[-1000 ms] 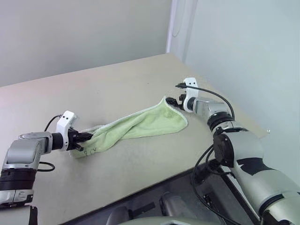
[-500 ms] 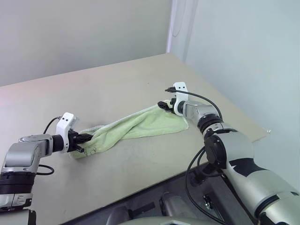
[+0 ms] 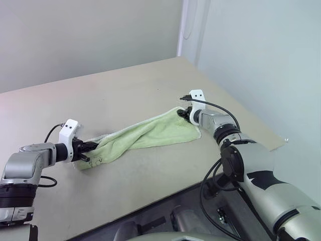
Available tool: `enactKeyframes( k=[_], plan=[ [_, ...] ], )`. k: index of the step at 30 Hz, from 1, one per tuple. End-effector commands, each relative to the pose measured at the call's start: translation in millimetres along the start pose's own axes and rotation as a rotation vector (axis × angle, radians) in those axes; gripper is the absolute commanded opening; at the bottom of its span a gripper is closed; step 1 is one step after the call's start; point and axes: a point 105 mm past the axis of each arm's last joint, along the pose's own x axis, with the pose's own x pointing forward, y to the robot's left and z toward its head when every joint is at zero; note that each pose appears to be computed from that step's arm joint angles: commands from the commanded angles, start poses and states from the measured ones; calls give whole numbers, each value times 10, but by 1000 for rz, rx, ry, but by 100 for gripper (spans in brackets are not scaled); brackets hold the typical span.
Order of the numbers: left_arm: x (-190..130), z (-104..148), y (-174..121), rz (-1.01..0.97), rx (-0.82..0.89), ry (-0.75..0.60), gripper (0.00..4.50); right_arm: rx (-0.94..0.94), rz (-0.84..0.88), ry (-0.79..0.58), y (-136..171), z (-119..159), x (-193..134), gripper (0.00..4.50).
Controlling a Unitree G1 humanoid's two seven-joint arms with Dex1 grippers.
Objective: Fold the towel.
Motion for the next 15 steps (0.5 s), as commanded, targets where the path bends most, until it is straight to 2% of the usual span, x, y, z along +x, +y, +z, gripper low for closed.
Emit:
enactKeyframes(
  k=[1,3,10,15],
  plan=[
    [-69,212,60,25,41,-60,0,-19,48,-61,86,236,-20,67],
    [-84,275,102,37,37,-83,0,-39,69,-75,96,289,-37,4],
    [-107,593,343,157,55,-222,0,-71,159,-260,84,785,-220,4],
    [-92,1091,563,264,38,-427,0,-73,105,-458,-74,1279,-462,4]
  ],
)
